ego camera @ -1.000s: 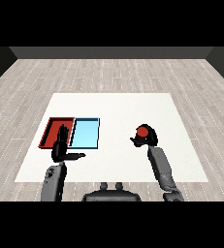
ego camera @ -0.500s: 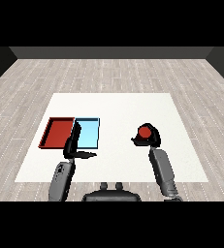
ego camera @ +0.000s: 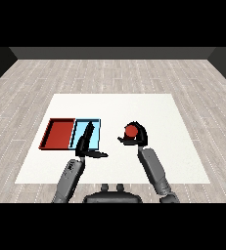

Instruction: Pick the red can and put it in the red box

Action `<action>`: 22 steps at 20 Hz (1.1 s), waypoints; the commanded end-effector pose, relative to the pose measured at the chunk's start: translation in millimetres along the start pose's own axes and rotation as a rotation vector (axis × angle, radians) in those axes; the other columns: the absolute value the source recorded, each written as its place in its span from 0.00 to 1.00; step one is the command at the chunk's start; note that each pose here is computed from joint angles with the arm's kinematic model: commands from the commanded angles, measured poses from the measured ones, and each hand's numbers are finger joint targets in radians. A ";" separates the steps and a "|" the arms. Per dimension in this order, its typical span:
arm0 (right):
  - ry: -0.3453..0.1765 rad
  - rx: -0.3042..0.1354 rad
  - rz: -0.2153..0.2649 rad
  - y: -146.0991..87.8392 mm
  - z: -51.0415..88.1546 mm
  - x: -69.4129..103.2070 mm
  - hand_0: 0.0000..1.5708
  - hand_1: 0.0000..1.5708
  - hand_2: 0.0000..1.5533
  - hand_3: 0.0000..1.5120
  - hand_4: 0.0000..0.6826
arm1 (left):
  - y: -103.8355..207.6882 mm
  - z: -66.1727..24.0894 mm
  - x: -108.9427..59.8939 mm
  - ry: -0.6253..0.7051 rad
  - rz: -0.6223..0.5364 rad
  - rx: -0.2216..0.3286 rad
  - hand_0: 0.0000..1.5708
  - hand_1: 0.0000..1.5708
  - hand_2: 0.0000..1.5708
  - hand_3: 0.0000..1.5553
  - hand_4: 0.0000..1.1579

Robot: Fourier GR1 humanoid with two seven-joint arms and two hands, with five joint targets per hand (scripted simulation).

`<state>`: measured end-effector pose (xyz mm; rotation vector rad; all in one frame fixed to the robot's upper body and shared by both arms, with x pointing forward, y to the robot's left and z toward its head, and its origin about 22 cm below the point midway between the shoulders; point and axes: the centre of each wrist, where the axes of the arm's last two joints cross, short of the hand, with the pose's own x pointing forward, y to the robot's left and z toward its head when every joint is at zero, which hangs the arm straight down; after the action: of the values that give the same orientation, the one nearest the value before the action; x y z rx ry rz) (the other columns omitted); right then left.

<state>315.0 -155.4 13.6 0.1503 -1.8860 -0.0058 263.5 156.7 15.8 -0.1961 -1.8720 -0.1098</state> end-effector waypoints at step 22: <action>-0.099 0.128 -0.074 88.9 -1.2 26.5 0.91 0.91 0.92 0.93 0.90 | -64.8 -46.1 -0.5 0.088 -0.030 -0.090 0.00 0.00 0.00 0.00 0.00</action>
<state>303.1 -83.3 44.6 0.2791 -1.9523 0.0477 279.9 91.9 24.3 -0.2475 -1.8044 -0.2037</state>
